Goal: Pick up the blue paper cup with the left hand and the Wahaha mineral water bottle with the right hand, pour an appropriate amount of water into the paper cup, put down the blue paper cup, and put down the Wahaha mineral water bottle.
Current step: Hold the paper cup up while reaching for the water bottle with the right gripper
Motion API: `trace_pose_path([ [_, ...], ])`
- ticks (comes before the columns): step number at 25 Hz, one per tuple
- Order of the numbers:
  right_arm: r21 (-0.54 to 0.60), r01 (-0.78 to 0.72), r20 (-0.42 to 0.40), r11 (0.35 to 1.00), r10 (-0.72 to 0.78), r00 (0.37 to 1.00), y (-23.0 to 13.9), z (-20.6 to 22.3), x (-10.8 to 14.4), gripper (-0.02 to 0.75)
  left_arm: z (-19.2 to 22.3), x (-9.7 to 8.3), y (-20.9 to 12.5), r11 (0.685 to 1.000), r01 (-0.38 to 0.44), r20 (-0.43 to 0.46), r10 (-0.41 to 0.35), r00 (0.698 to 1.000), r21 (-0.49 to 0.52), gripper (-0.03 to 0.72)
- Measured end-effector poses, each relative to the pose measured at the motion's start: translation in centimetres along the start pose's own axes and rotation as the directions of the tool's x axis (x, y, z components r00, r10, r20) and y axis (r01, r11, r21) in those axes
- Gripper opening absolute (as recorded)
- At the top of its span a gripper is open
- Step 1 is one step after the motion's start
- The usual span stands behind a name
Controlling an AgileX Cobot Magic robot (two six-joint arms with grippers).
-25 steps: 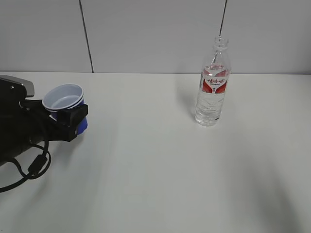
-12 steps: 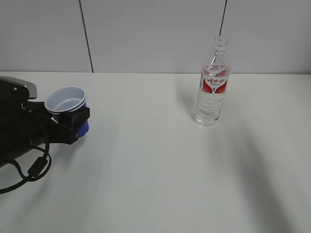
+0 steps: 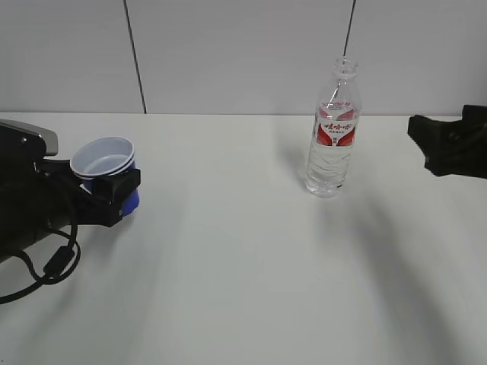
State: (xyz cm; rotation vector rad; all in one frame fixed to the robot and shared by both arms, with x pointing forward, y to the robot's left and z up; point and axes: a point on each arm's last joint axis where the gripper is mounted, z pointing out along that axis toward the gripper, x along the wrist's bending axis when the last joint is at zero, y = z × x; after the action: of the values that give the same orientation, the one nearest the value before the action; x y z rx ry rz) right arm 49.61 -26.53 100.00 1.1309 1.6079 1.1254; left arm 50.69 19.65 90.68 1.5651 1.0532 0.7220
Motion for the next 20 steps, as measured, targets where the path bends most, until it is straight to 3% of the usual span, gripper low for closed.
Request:
trace_pose_path([
  [5, 0.027, -0.015, -0.081, 1.000, 0.017, 0.997, -2.1, 2.1, 2.2, 0.587, 0.0, 0.0, 0.0, 1.000, -0.002, 0.003, 0.002, 1.000, 0.003, 0.552],
  [8, 0.034, -0.024, -0.090, 0.999, 0.027, 0.996, -3.2, 3.2, 4.1, 0.587, 0.0, 0.0, 0.0, 1.000, -0.003, 0.005, 0.003, 1.000, 0.003, 0.552],
  [13, 0.045, -0.043, -0.026, 0.998, 0.044, 0.999, -4.5, 4.9, 7.1, 0.587, 0.0, -0.1, 0.0, 1.000, -0.005, 0.008, 0.005, 1.000, 0.003, 0.552],
  [20, 0.048, -0.041, 0.054, 0.998, 0.039, 0.998, -5.0, 8.0, 9.4, 0.587, 0.0, -0.1, 0.0, 1.000, -0.006, 0.009, 0.006, 1.000, 0.003, 0.552],
])
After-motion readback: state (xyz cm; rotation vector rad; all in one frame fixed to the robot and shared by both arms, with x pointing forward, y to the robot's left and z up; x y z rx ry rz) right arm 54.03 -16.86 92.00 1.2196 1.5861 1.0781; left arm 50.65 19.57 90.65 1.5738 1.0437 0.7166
